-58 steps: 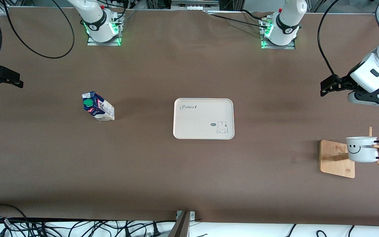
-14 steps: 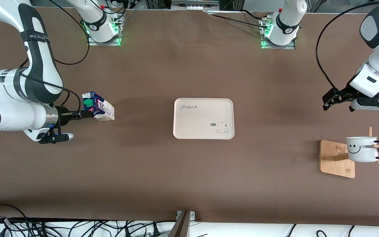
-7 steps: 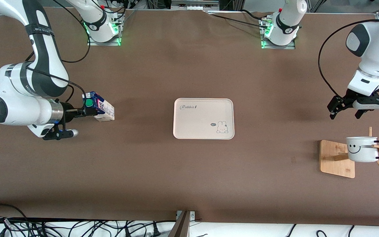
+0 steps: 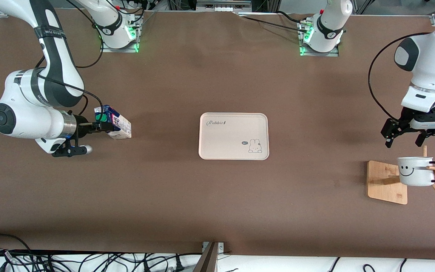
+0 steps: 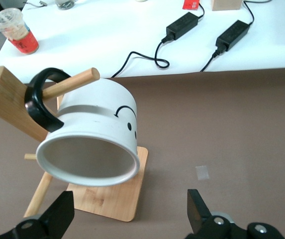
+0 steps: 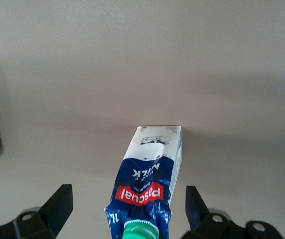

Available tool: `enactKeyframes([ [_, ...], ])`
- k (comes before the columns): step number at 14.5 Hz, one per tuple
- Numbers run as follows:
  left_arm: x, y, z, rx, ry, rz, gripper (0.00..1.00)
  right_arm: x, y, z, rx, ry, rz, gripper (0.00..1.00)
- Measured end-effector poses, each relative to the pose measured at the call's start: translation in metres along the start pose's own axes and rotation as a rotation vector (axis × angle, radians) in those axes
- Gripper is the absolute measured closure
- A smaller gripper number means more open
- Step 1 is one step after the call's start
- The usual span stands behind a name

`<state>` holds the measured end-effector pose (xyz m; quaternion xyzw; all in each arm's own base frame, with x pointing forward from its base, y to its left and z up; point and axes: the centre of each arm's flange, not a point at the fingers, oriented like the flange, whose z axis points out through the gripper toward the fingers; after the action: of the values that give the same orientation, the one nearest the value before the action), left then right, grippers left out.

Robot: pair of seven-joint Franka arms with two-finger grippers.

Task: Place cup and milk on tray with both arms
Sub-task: 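Close the right gripper on the carton while the left gripper approaches the mug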

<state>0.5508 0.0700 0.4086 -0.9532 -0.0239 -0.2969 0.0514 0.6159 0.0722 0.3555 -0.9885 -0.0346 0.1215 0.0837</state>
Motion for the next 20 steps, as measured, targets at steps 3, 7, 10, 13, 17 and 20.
enactKeyframes([
  [3,0.001,0.010,0.003,-0.013,0.027,-0.078,0.00,-0.011,-0.001,-0.005,0.001,0.001,0.000,0.00],
  [7,-0.001,0.012,0.012,-0.020,0.048,-0.111,0.00,-0.024,0.000,-0.006,0.003,-0.002,0.002,0.00],
  [10,-0.002,0.013,0.018,-0.025,0.066,-0.132,0.00,-0.026,0.001,0.004,0.000,0.009,0.005,0.00],
  [13,-0.002,0.022,0.018,-0.034,0.066,-0.120,0.00,-0.026,-0.006,0.016,-0.004,0.020,-0.006,0.00],
  [17,0.000,0.034,0.017,-0.047,0.067,-0.103,0.00,-0.027,-0.007,0.021,-0.005,0.018,-0.007,0.00],
  [20,0.004,0.034,0.014,-0.047,0.078,-0.102,0.00,-0.029,-0.006,0.023,-0.005,0.013,-0.006,0.00],
])
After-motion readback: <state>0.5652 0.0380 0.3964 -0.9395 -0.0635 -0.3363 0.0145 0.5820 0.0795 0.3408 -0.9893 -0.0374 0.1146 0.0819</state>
